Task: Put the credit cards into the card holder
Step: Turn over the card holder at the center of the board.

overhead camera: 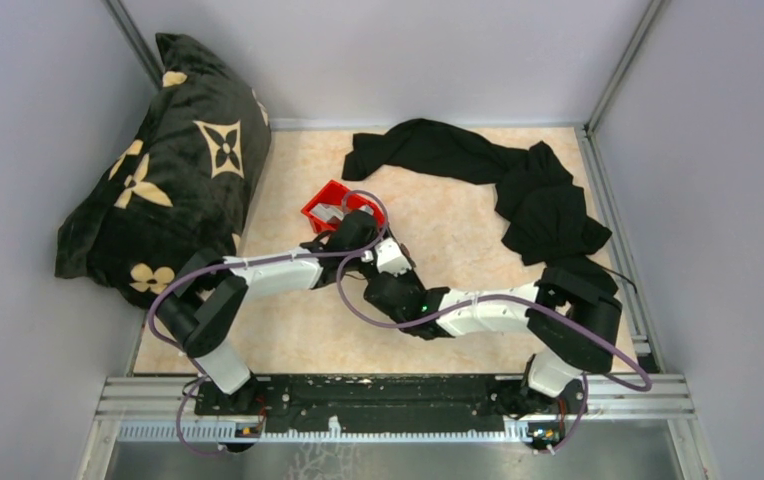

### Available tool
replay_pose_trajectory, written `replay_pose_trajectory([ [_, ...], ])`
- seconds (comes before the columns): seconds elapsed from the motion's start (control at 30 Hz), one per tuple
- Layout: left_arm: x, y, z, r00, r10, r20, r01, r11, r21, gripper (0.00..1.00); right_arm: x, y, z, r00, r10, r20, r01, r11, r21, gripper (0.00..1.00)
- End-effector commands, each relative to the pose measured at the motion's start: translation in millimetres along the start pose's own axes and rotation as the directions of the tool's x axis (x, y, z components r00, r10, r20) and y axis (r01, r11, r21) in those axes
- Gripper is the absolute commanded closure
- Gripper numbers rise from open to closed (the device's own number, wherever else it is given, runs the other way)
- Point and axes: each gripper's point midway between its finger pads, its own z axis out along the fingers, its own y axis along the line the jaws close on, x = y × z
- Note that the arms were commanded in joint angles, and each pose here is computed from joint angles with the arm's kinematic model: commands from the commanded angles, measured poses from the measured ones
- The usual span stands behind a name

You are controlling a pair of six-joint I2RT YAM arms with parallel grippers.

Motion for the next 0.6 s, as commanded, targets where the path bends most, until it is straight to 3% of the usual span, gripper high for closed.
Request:
replay_pose_trajectory([
  [0.0,10.8,-3.5,-13.2,0.996,0.081,-0.045,-0.081,0.997,0.004,0.34,-1.7,22.0,-1.6,0.997,-0.072,-0.036,0.071,0.996,-0.046,1.0],
  [0.57,6.0,10.6,-15.9,0.995,0.103,-0.004,-0.103,0.995,-0.013,0.43,26.4,46.7,5.1,0.972,-0.21,-0.101,0.204,0.976,-0.071,1.0],
])
